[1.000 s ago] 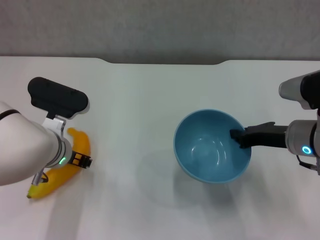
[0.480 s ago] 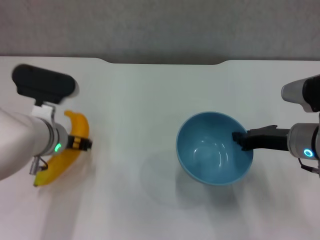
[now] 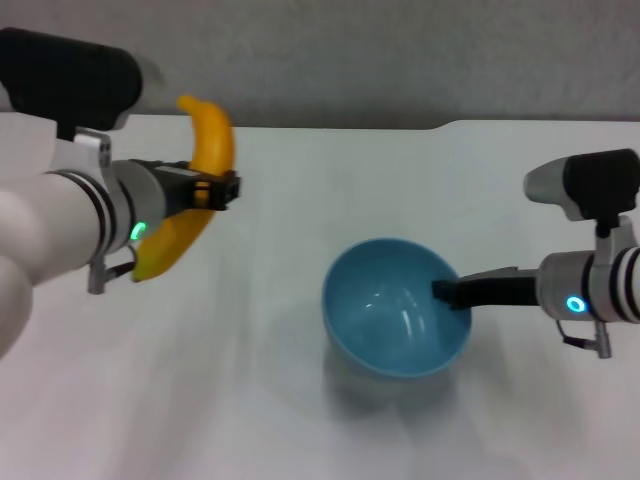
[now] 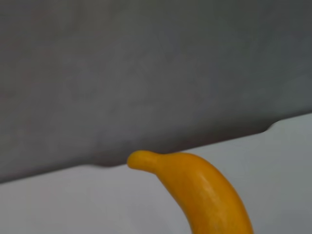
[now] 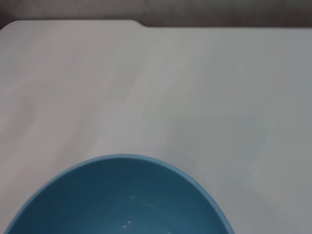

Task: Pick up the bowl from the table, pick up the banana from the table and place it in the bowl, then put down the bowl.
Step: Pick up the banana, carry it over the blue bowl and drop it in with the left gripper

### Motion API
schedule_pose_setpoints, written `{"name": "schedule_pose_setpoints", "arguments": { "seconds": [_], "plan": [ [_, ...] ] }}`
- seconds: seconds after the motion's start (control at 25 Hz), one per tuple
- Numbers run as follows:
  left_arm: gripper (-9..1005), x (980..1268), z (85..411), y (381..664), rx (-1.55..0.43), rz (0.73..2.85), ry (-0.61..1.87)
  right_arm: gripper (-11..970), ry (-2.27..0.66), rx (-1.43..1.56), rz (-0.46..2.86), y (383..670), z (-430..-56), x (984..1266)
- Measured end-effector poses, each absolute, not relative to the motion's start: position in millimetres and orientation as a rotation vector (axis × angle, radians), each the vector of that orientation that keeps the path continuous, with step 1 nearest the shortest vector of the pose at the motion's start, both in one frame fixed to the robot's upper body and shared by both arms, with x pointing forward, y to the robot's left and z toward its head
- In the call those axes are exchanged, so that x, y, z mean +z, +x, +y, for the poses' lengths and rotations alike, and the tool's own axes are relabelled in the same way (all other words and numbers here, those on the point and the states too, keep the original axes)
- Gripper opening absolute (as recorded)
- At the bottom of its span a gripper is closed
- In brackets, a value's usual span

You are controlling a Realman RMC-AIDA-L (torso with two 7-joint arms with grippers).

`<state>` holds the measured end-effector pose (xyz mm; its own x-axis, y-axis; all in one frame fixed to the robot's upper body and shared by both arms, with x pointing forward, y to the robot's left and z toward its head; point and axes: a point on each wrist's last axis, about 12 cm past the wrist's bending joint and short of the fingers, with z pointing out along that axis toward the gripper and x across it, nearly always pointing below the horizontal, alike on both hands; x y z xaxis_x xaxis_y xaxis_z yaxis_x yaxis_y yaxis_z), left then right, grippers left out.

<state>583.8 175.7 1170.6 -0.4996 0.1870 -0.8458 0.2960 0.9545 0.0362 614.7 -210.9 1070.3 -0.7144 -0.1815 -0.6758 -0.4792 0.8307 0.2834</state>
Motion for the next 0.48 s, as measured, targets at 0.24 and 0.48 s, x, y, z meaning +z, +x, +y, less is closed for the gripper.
{"name": "schedule_pose_setpoints", "arguments": {
  "seconds": [0.24, 0.48],
  "plan": [
    [543, 1181, 153, 569, -0.243, 2.033, 0.396, 35, -0.466, 0.654, 2.358, 616, -201, 1067],
    [545, 1184, 129, 559, -0.384, 1.995, 0.429, 34, -0.474, 0.669, 2.359, 627, -190, 1073]
  ]
}}
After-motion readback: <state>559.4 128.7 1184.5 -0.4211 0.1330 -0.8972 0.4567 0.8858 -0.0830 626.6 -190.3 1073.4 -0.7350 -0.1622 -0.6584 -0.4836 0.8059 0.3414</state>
